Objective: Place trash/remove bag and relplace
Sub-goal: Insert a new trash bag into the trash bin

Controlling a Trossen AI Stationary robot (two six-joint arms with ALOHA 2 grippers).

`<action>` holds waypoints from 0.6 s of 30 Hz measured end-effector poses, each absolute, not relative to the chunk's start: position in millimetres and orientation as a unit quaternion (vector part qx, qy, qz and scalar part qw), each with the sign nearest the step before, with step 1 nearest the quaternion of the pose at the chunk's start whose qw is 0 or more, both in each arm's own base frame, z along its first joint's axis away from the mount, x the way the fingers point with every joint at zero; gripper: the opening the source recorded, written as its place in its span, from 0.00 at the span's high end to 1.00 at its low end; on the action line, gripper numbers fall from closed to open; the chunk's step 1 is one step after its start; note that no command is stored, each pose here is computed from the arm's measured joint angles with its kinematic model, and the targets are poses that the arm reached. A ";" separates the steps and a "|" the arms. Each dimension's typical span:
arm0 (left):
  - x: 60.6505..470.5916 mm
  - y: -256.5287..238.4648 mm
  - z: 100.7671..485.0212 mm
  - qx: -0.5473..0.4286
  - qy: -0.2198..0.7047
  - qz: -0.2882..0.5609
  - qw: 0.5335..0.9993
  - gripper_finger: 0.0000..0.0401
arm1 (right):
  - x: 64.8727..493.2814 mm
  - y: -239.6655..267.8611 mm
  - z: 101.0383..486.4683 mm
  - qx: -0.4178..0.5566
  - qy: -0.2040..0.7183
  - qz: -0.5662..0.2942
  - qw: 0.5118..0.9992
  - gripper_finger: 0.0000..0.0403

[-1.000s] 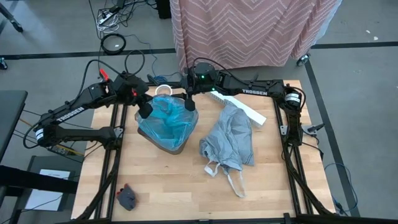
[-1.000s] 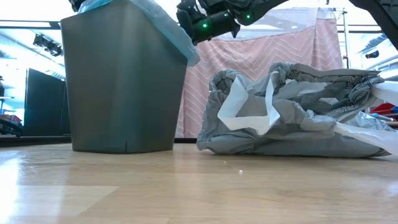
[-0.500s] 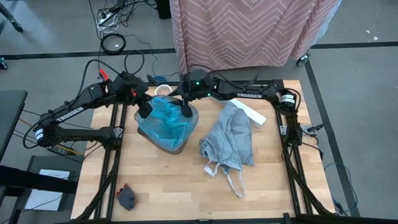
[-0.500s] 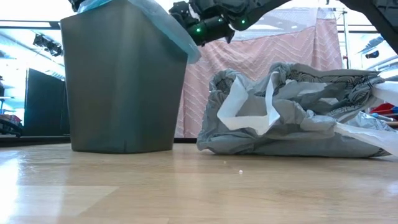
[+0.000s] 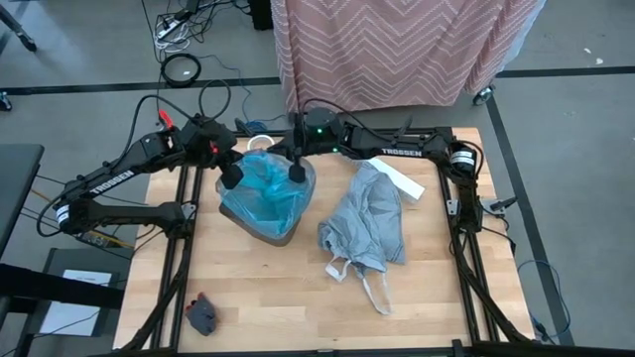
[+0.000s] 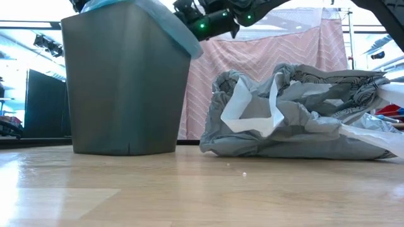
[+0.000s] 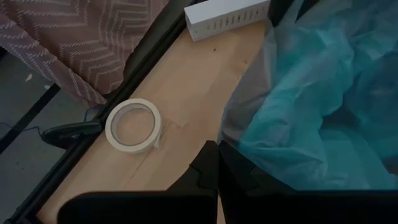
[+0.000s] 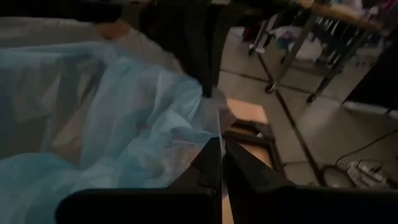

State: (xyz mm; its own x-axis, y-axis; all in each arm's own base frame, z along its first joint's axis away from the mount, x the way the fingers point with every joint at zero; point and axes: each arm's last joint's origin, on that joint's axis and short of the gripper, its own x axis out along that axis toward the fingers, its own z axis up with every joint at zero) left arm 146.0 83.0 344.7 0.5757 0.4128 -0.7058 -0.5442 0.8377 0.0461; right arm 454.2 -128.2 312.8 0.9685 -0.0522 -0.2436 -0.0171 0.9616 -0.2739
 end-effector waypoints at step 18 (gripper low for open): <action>149.6 82.9 297.2 -0.139 0.416 0.249 0.863 0.99 | 450.6 -130.3 297.3 -0.093 0.195 -0.008 0.976 1.00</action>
State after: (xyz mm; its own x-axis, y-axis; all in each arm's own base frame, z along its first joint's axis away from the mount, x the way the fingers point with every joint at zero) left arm 149.6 82.9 297.2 0.5293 0.3143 -0.7881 -0.5450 0.8378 -0.0319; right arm 450.6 -130.3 297.3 0.9237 -0.0518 -0.3795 -0.0204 0.9828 -0.1838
